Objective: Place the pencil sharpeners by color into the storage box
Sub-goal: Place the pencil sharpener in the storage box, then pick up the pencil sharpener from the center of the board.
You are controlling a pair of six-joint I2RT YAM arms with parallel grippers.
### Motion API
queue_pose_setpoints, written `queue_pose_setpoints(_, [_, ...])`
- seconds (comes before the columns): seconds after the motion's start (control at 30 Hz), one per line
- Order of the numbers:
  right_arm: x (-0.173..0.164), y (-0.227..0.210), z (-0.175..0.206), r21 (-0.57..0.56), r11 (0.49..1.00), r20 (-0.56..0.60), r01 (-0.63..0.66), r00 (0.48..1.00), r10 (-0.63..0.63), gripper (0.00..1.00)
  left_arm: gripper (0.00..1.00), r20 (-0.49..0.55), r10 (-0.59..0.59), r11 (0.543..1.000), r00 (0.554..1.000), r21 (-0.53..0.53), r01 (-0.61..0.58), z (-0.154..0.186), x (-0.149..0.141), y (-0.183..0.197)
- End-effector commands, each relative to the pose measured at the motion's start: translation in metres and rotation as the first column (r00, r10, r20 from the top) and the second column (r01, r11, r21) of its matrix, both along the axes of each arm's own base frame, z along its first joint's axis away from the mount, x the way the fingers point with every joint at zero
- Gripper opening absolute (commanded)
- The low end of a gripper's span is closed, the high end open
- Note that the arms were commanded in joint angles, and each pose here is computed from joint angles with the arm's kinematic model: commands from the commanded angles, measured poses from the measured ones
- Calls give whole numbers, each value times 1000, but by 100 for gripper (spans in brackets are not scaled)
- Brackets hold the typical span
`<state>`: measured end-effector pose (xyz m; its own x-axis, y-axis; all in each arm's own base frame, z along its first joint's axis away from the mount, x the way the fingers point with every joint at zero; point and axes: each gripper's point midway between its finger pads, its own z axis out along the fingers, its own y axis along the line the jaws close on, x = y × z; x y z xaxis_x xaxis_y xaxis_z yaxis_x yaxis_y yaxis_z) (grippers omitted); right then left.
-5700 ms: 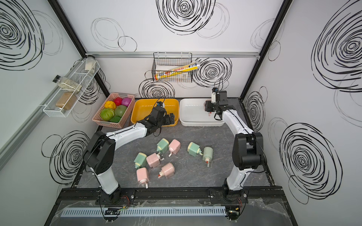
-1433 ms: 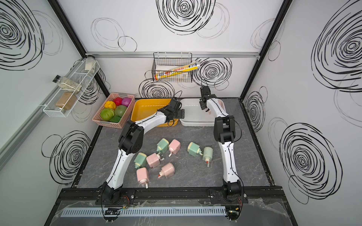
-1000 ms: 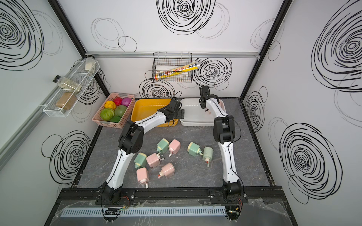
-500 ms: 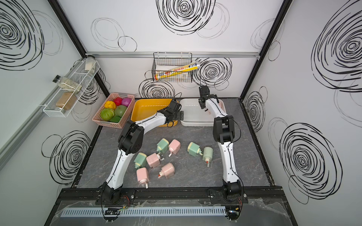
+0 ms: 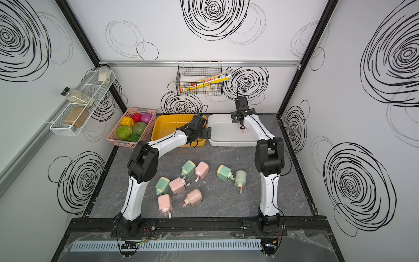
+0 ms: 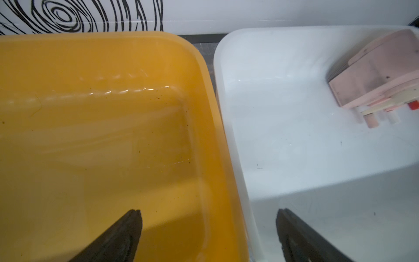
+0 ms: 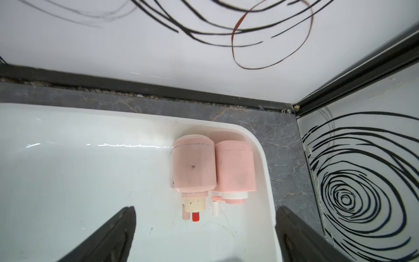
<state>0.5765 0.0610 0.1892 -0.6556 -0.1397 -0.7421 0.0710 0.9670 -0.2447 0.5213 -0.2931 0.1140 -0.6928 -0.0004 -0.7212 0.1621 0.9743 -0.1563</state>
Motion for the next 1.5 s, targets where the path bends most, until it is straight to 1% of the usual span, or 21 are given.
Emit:
queue_pose_setpoints(0.0, [-11, 3, 1, 43, 999, 29, 21, 999, -22, 100, 99, 85, -37, 997, 996, -63, 42, 41, -6, -9])
queue_pose_setpoints(0.1, [-27, -3, 2, 32, 998, 44, 57, 997, -58, 100, 99, 101, -44, 996, 994, -72, 51, 51, -16, -6])
queue_pose_setpoints(0.13, [-32, -3, 4, 41, 998, 56, 49, 997, -51, 100, 99, 102, -44, 996, 994, -73, 52, 52, -19, -5])
queue_pose_setpoints(0.3, [-57, -4, 14, 178, 984, 118, 18, 992, -39, 100, 99, 106, -62, 992, 992, -99, 72, 55, -42, 0])
queue_pose_setpoints(0.37, [-65, -4, 15, 213, 977, 132, -1, 991, -28, 100, 99, 107, -69, 992, 992, -101, 80, 56, -51, 2])
queue_pose_setpoints(0.53, [-83, -5, 12, 279, 960, 137, -17, 990, -22, 100, 99, 100, -69, 993, 993, -92, 78, 56, -71, 10])
queue_pose_setpoints(0.63, [-94, -3, 13, 313, 949, 148, -35, 989, -12, 100, 99, 104, -65, 992, 992, -105, 76, 58, -83, 16])
queue_pose_setpoints(0.77, [-110, 4, 14, 369, 927, 154, -69, 988, 12, 100, 99, 99, -76, 991, 992, -99, 86, 59, -101, 22])
queue_pose_setpoints(0.83, [-118, 6, 15, 392, 915, 172, -90, 985, 23, 100, 99, 96, -81, 991, 992, -97, 90, 58, -111, 25])
queue_pose_setpoints(0.9, [-129, 10, 22, 420, 898, 217, -129, 976, 39, 100, 99, 84, -85, 991, 993, -93, 93, 55, -123, 27])
queue_pose_setpoints(0.97, [-138, 9, 26, 445, 886, 238, -131, 971, 24, 100, 99, 78, -89, 991, 993, -95, 96, 55, -133, 27])
queue_pose_setpoints(1.07, [-151, 6, 27, 458, 879, 244, -133, 970, 20, 100, 99, 80, -102, 989, 992, -95, 109, 59, -145, 27])
queue_pose_setpoints(1.2, [-168, -6, 34, 474, 874, 297, -109, 954, -43, 100, 99, 69, -103, 992, 992, -71, 108, 65, -156, 30])
queue_pose_setpoints(1.27, [-178, -6, 38, 486, 864, 317, -131, 948, -35, 100, 99, 73, -93, 994, 993, -55, 97, 70, -162, 35])
queue_pose_setpoints(1.37, [-192, -5, 36, 483, 864, 307, -144, 952, -14, 100, 99, 62, -98, 995, 993, -30, 100, 74, -173, 38])
queue_pose_setpoints(1.47, [-206, -1, 30, 482, 862, 266, -156, 964, 25, 100, 99, 38, -109, 994, 993, -5, 109, 74, -185, 41])
